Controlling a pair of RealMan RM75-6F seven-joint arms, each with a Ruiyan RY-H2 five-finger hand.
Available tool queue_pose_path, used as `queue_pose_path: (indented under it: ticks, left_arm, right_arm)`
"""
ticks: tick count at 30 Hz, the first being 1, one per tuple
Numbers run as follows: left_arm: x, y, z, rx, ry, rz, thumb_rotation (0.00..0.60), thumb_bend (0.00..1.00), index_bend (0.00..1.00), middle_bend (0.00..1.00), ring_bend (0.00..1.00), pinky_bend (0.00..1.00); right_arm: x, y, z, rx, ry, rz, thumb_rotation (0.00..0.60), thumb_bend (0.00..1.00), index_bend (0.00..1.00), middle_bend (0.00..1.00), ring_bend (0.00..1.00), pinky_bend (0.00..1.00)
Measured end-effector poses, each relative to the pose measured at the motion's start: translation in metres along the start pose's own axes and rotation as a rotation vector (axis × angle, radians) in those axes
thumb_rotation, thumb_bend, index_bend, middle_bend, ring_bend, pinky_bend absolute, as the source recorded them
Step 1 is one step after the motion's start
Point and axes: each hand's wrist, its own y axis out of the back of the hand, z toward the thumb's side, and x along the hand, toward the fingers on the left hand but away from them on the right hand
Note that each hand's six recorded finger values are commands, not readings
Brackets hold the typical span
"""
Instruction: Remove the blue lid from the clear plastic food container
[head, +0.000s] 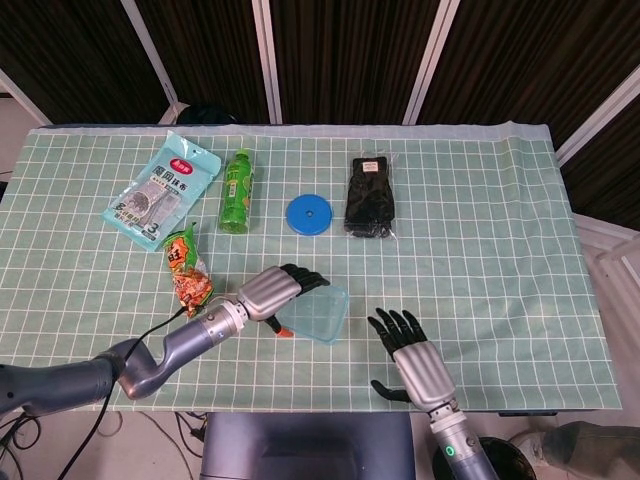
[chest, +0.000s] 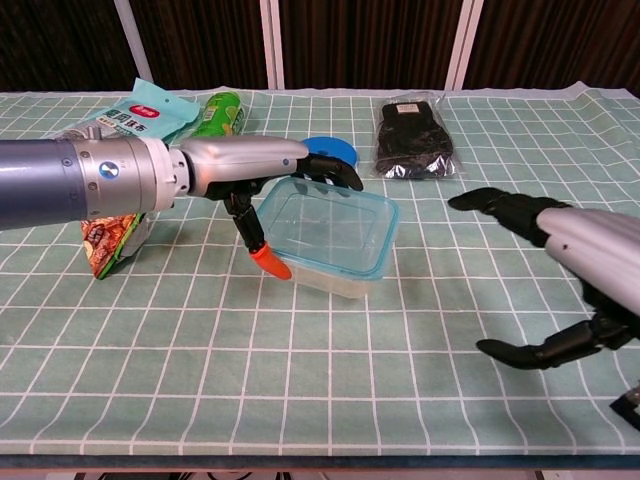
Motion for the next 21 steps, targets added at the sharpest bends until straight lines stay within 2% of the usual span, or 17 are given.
queue_pose_path:
  ticks: [7,13,21]
  left_arm:
    - [0.004,-0.003,0.009,-0.028,-0.018,-0.013,0.6,0.17,0.32,0.33,0.33,0.44]
    - [0.006,-0.008,0.014,-0.036,-0.026,-0.027,0.6,0.17,0.32,0.33,0.34,0.44]
    - [0.014,-0.012,0.021,-0.038,-0.03,-0.039,0.6,0.17,0.32,0.33,0.34,0.44]
  right_arm:
    - [-0.016,-0.022,0.012,-0.012,-0.021,-0.023,0.6,0.32,0.0,0.0,0.0,0.0]
    - [-0.026,-0.021,0.015,-0.028,-0.042,-0.069,0.6,0.32,0.0,0.0,0.0,0.0]
    - [-0.034,-0.02,0.02,-0.061,-0.053,-0.077,0.6,0.32,0.0,0.0,0.0,0.0]
